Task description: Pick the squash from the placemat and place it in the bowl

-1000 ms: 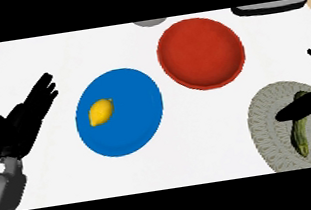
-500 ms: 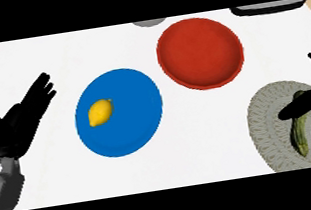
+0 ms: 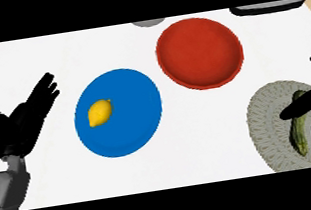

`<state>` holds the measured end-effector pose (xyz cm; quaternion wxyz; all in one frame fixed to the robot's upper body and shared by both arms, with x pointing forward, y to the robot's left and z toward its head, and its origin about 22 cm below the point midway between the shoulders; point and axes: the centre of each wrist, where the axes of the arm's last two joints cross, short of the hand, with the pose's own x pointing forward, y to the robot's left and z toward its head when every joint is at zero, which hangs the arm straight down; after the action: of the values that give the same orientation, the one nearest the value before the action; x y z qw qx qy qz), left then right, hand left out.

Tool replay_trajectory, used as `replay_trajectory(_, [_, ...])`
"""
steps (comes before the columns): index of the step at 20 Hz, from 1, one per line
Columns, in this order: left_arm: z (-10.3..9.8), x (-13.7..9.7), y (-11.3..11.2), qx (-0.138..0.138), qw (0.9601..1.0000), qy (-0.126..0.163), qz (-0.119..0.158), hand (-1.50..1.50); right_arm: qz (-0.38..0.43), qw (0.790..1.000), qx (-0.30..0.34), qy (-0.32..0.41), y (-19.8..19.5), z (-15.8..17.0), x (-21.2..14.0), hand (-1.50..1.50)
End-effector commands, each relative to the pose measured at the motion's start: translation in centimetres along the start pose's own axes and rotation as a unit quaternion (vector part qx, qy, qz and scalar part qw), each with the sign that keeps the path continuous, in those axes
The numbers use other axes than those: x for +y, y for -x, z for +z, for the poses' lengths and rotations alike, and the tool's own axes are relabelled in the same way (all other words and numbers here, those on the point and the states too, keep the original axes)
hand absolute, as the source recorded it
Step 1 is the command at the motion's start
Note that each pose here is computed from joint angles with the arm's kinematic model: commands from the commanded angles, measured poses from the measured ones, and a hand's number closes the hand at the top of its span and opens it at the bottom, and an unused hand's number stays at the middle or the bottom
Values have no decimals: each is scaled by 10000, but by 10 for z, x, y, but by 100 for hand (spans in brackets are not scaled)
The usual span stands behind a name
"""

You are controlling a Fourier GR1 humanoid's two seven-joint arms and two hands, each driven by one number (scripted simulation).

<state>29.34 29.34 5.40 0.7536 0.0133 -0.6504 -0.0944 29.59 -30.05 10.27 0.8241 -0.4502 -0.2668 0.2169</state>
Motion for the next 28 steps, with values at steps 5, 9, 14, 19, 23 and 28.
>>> replay_trajectory(5, [-3, -9, -7, -25, 10000, -80, 14, 0, 78, 9967, 761, -275, 10, -11, 24, -150])
replay_trajectory(9, [0, 2, -11, -23, 10000, -91, -6, 0, 86, 9954, 909, -272, 25, -25, 41, -150])
replay_trajectory(14, [-4, 2, -11, 9, 9999, 73, 80, 0, 192, 9945, 978, -318, 16, -32, 44, -150])
replay_trajectory(19, [6, 5, 6, -11, 10000, -21, -29, 0, 43, 9934, 1084, -383, 19, -49, 46, -150])
replay_trajectory(23, [-1, 4, -14, -11, 10000, -22, 26, 0, 164, 9930, 1094, -423, 33, -55, 63, -150])
replay_trajectory(28, [1, 26, -11, -73, 9999, -37, -67, 0, -8, 9930, 1082, -475, 54, -73, 67, -150])
